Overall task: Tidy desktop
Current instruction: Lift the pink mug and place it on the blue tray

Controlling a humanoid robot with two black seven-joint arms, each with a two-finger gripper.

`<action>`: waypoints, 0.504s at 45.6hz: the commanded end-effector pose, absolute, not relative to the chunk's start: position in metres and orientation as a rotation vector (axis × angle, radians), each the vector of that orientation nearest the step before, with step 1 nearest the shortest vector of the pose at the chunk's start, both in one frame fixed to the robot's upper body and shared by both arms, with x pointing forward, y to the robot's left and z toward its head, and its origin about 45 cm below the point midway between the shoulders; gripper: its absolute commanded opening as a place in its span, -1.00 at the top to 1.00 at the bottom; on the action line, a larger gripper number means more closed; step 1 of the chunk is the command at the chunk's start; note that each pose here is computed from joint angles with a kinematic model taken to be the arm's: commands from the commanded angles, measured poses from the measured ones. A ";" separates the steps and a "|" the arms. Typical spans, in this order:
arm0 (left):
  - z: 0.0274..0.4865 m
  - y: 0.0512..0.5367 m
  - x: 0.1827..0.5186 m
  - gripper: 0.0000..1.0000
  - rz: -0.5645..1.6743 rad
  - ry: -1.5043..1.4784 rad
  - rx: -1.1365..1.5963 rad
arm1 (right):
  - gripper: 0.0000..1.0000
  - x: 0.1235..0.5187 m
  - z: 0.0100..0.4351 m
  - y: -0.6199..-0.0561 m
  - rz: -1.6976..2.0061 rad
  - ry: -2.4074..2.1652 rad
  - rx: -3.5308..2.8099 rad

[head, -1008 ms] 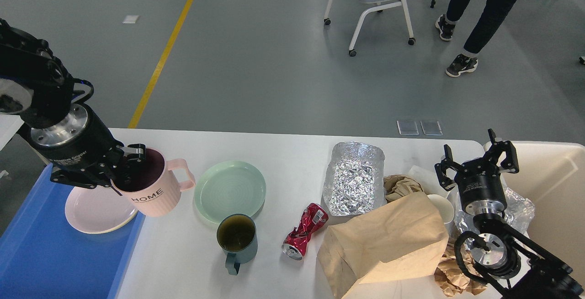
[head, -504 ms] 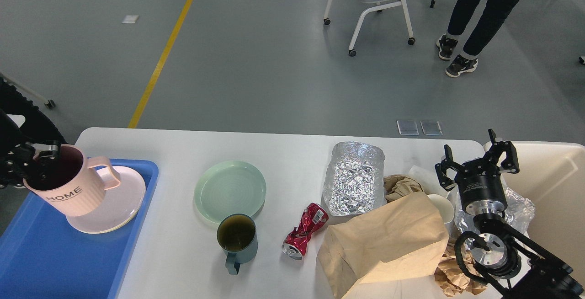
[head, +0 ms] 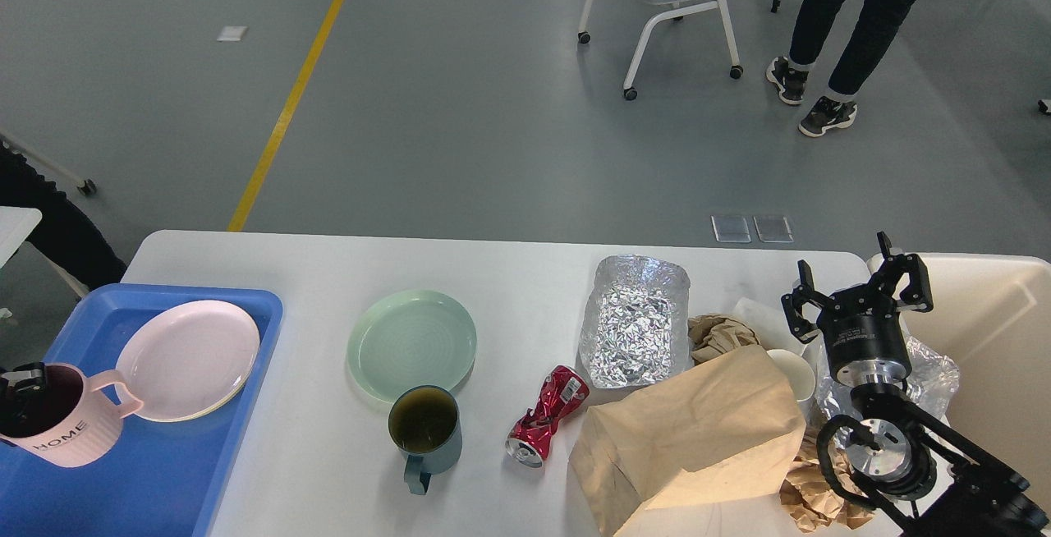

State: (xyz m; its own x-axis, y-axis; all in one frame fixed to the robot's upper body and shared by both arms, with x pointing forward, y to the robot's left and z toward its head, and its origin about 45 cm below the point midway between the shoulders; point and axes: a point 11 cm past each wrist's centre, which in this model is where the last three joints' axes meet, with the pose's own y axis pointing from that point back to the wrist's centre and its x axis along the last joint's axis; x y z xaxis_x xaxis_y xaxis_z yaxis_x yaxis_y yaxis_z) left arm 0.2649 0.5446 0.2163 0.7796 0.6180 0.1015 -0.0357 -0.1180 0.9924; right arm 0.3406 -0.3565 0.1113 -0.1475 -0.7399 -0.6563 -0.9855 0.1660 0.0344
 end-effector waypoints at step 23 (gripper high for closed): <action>0.178 0.593 0.236 0.95 0.711 0.541 1.632 | -1.00 0.341 0.112 -0.357 0.646 1.950 -1.628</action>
State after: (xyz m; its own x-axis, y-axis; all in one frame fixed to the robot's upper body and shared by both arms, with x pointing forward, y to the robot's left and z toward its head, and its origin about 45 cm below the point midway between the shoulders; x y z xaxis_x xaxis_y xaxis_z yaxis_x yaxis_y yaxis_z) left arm 0.2381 0.5926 0.1813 0.7038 0.6935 0.1538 -0.0409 -0.1766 0.9834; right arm 0.3406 -0.3564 0.1112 -0.1482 -0.7400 -0.6561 -0.9854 0.1664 0.0349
